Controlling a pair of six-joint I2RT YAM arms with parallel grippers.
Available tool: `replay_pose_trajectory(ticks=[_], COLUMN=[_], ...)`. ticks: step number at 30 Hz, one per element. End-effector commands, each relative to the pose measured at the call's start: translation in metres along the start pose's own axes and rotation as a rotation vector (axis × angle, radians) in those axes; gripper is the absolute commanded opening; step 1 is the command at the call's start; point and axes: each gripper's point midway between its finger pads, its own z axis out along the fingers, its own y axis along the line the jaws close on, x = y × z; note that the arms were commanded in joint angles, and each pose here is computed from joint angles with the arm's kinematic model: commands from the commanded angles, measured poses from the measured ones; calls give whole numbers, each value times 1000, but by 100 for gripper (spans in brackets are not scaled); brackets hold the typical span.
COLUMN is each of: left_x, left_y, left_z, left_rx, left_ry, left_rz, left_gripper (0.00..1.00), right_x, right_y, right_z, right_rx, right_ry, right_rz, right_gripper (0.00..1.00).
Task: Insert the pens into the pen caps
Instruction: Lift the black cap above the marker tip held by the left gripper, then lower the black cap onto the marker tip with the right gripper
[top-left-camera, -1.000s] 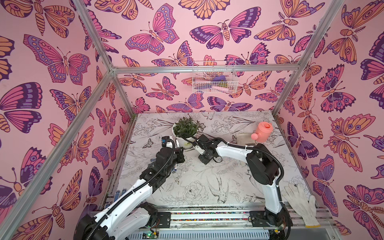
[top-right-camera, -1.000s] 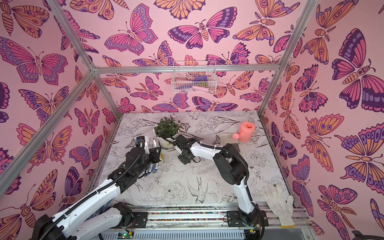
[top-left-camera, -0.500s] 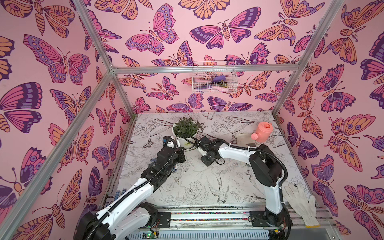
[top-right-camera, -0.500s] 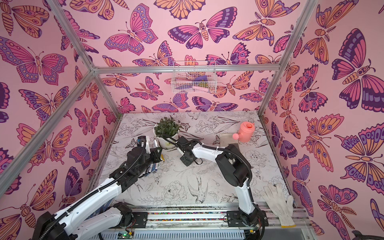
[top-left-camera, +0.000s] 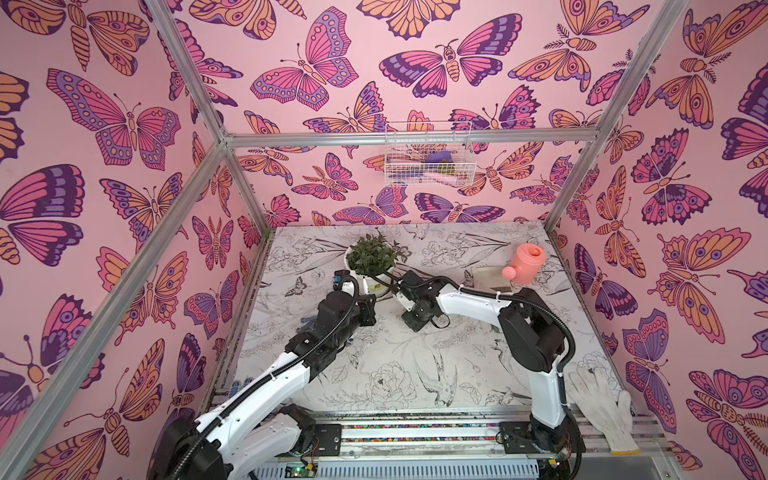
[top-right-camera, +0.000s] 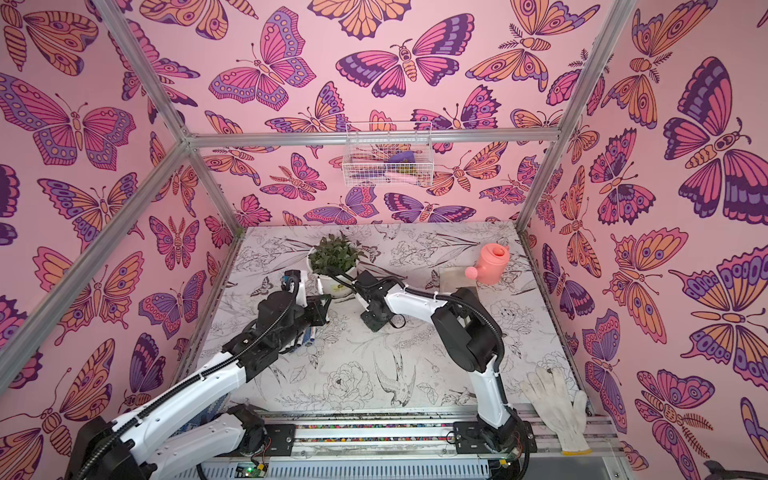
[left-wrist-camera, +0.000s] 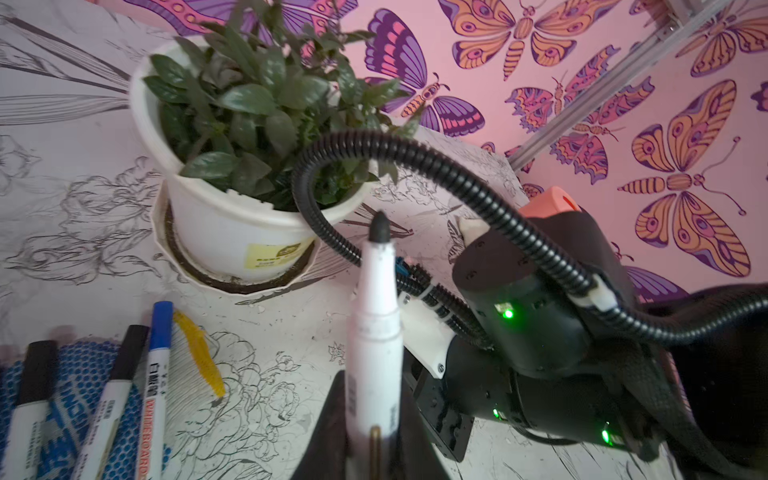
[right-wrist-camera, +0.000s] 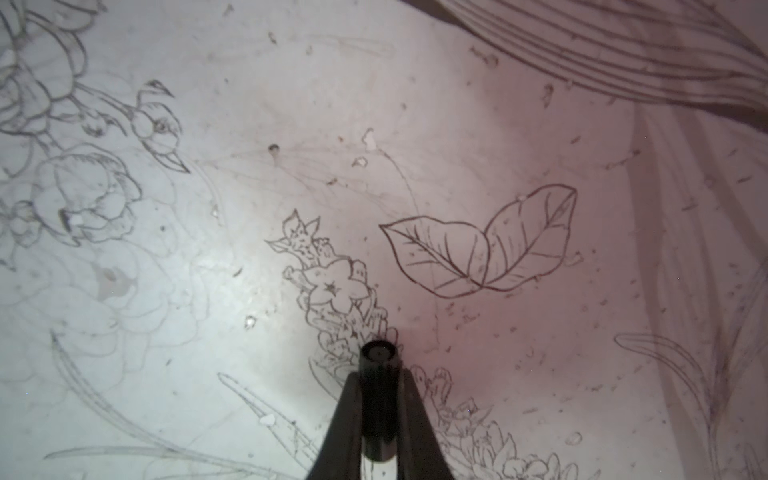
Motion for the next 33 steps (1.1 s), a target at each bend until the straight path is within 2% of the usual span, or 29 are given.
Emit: replay_pose_trajectory(ticks=[1, 5, 8, 12, 16, 23, 33], left_x=[5, 15, 17, 20, 21, 21, 20], left_y=[-34, -55, -65, -77, -87, -98, -102], left_z=[6, 14, 18, 24, 26, 28, 27], left_rx=[122, 197, 236, 266, 286, 303, 308], left_ry=[40, 77, 69, 64, 56, 49, 38], left_rz=[96, 135, 145, 187, 219, 235, 246], left_gripper=[0, 0, 0, 0, 0, 0, 0], right_x=[-33, -55, -68, -79, -85, -86, -87], right_y=[-15, -35, -39, -25, -3, 18, 20], right_z=[-63, -134, -187, -236, -270, -267, -251], right_rx=[-151, -329, -496, -678, -858, -881, -846], right_ry=[-199, -439, -617, -771, -825, -785, -745], right_rz=[184, 342, 409, 402, 352, 289, 293], right_gripper=[3, 3, 3, 3, 4, 4, 4])
